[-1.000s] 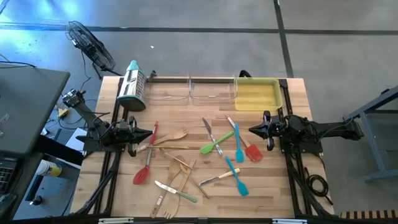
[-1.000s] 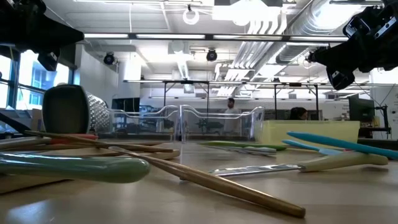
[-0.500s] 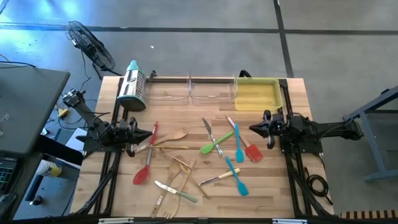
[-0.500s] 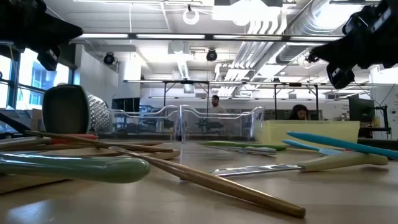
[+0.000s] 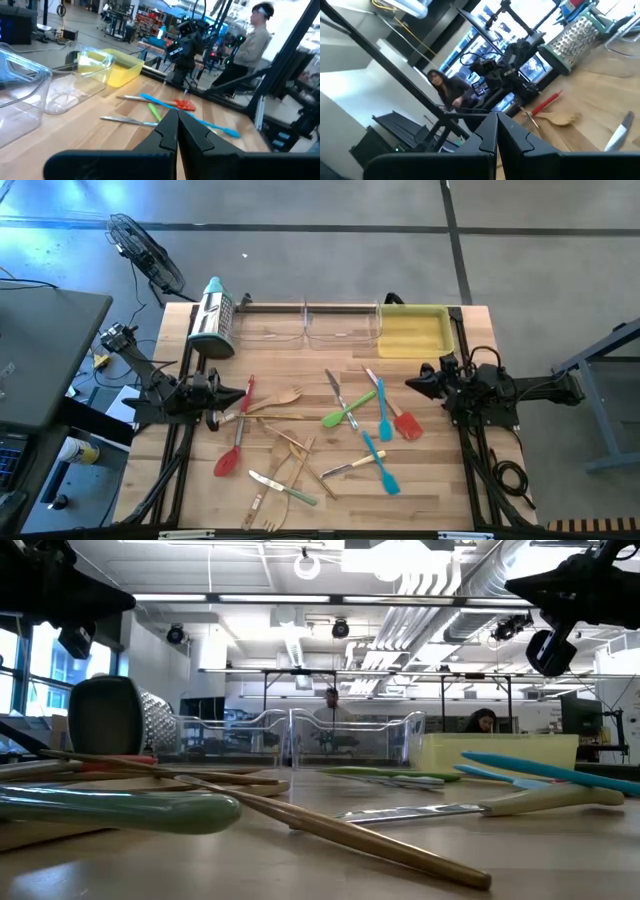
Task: Pick & Place Kitchen Items
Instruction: Put the top gold knife into the yellow bin
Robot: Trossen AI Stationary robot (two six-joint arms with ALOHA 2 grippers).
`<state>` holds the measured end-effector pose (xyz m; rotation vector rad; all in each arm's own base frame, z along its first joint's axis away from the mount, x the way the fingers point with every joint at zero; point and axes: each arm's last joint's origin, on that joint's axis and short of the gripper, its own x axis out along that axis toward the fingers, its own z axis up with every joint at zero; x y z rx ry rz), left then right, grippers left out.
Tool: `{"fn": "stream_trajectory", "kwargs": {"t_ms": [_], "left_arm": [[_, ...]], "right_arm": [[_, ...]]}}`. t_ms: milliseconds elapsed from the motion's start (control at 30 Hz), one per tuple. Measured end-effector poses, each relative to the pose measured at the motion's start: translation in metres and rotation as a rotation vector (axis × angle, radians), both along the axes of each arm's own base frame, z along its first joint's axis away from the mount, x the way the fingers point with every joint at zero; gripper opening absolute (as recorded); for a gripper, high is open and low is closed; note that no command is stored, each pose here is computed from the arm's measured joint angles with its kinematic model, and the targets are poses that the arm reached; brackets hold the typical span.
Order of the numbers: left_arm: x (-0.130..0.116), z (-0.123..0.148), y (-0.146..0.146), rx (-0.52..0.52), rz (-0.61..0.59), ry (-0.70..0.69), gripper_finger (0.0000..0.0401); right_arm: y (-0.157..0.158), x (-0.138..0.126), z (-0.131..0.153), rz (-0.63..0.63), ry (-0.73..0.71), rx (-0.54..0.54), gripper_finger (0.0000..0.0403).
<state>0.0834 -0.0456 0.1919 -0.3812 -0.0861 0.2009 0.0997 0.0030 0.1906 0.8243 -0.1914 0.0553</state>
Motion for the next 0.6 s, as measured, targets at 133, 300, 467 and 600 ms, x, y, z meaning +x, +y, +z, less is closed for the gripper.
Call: {"fn": "stream_trajectory", "kwargs": {"t_ms": [133, 300, 467, 600], "left_arm": [[-0.002, 0.020, 0.001, -0.057, -0.052, -0.096, 0.0000], [-0.010, 0.067, 0.007, 0.027, -0.066, -0.128, 0.0000], [-0.020, 0.110, 0.019, 0.143, 0.060, -0.112, 0.0000], [-0.025, 0.125, 0.025, 0.237, 0.125, -0.092, 0.0000]], "right_arm": [[0.000, -0.003, 0.010, -0.016, -0.106, -0.015, 0.0002], [-0.002, -0.010, 0.033, -0.095, -0.242, -0.063, 0.0002], [-0.002, -0.021, 0.078, -0.143, -0.332, -0.277, 0.0005], [-0.001, -0.043, 0.140, -0.179, -0.494, -0.448, 0.0017]]}}
